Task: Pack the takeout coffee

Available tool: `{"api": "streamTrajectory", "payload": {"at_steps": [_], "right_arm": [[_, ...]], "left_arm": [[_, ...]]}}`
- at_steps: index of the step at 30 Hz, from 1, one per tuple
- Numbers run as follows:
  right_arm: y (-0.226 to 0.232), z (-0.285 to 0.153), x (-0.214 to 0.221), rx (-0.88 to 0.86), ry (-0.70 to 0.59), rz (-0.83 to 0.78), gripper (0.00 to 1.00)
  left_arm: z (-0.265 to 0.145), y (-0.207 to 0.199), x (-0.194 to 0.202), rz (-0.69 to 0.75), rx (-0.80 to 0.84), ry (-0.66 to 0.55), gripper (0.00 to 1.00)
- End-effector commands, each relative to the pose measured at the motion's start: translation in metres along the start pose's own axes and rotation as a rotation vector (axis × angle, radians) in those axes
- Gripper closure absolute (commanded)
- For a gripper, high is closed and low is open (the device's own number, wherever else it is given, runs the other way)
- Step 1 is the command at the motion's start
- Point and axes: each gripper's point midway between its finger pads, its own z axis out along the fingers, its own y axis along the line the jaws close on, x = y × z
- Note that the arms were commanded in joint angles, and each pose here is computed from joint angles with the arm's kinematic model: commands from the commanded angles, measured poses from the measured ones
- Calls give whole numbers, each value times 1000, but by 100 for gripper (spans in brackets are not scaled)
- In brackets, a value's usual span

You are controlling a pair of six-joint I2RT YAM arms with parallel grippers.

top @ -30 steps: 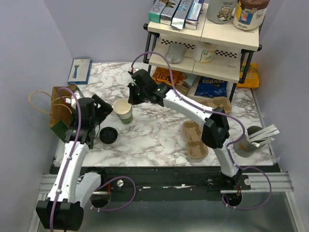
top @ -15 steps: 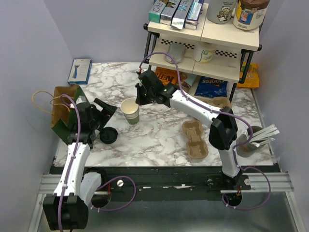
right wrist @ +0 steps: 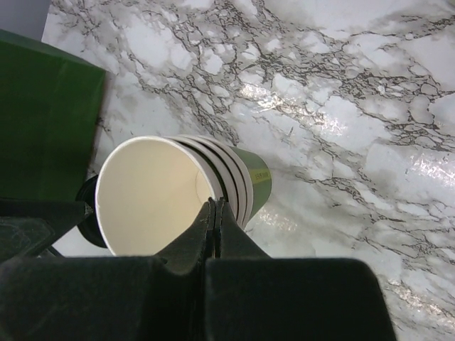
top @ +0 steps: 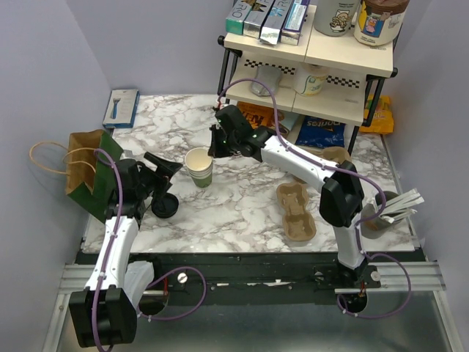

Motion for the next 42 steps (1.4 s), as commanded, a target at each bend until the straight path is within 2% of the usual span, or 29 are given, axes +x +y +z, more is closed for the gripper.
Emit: {"api": "streamTrajectory", "payload": {"at_steps": [1, 9, 20, 37, 42], "right_arm": [[7, -16, -18, -49, -48, 44, 99], [8, -21, -20, -93, -38, 73, 99], [-6, -31, -21, -103, -25, 99, 99], [11, -43, -19, -214, -13, 118, 99], [18, -48, -18, -251, -11, 125, 99]], "left_arm": [[-1, -5, -3, -4, 27, -9, 6], [4, -12, -4, 24, 45, -10, 16], [17, -25, 14, 145, 22, 23, 18], [31, -26, 25, 166, 11, 38, 20], [34, -16, 30, 201, -60, 57, 20]]}}
